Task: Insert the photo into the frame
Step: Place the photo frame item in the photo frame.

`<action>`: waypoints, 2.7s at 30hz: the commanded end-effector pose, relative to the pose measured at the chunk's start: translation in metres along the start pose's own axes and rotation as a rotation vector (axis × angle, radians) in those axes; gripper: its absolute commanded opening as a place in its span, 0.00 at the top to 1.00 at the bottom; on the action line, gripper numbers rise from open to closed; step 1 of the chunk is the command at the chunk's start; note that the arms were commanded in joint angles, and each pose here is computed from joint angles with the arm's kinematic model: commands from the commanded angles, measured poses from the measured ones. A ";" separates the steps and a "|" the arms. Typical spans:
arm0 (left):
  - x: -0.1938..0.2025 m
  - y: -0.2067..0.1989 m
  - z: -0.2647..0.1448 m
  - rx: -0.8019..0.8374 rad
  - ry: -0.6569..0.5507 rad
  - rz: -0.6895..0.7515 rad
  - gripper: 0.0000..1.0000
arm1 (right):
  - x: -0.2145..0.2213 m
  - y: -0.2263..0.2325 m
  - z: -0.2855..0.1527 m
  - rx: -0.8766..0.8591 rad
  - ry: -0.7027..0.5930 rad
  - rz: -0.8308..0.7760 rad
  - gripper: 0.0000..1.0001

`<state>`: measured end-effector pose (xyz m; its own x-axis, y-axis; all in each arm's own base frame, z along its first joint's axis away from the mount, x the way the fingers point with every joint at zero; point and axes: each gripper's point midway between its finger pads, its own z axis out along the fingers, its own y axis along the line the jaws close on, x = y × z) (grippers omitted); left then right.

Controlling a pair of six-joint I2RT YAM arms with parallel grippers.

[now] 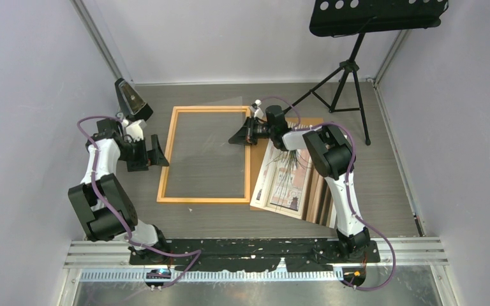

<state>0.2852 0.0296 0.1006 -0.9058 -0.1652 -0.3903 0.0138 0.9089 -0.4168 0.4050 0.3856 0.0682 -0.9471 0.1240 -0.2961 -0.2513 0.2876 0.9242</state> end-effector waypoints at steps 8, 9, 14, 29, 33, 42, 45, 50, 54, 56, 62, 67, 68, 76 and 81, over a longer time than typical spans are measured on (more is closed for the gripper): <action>-0.011 -0.002 -0.002 0.015 -0.033 0.005 0.03 | -0.017 0.022 -0.001 -0.052 -0.049 -0.072 0.94; -0.010 -0.002 -0.002 0.016 -0.031 0.004 0.03 | -0.017 0.022 -0.001 -0.053 -0.050 -0.071 0.94; -0.009 -0.002 -0.001 0.017 -0.027 0.001 0.03 | -0.017 0.021 -0.001 -0.052 -0.053 -0.068 0.94; -0.010 -0.002 -0.001 0.021 -0.027 0.003 0.03 | -0.016 0.016 -0.001 -0.037 -0.054 -0.055 0.94; -0.010 -0.002 -0.001 0.018 -0.028 0.003 0.03 | -0.016 0.015 -0.001 -0.032 -0.056 -0.053 0.94; -0.009 -0.002 -0.001 0.020 -0.025 0.001 0.03 | -0.015 0.012 -0.001 -0.022 -0.059 -0.047 0.94; -0.010 -0.002 -0.001 0.019 -0.026 0.004 0.03 | -0.014 0.010 -0.001 -0.017 -0.058 -0.044 0.94; -0.009 -0.002 0.000 0.023 -0.024 0.001 0.03 | -0.014 0.008 -0.001 -0.012 -0.059 -0.040 0.94; -0.008 -0.002 0.001 0.023 -0.022 0.000 0.03 | -0.012 0.007 -0.002 -0.009 -0.060 -0.039 0.94; -0.009 -0.002 0.001 0.022 -0.023 0.000 0.03 | -0.012 0.007 -0.002 -0.009 -0.061 -0.040 0.94; -0.008 -0.002 0.001 0.023 -0.022 -0.002 0.03 | -0.011 0.005 -0.002 -0.008 -0.062 -0.036 0.94; -0.008 -0.001 0.001 0.022 -0.022 0.000 0.03 | -0.011 0.004 -0.002 -0.006 -0.062 -0.034 0.94; -0.008 -0.001 0.001 0.022 -0.021 -0.001 0.03 | -0.011 0.003 -0.002 -0.005 -0.063 -0.031 0.94; -0.008 -0.001 0.001 0.021 -0.020 -0.001 0.03 | -0.009 0.002 -0.002 0.002 -0.064 -0.025 0.94; -0.007 -0.001 0.001 0.021 -0.020 0.000 0.03 | -0.009 0.001 -0.002 0.007 -0.065 -0.022 0.94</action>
<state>0.2850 0.0290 0.0970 -0.9109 -0.1677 -0.3770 0.0089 0.9054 -0.4244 0.4072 0.3824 0.0591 -0.9459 0.1633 -0.2802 -0.2197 0.3126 0.9241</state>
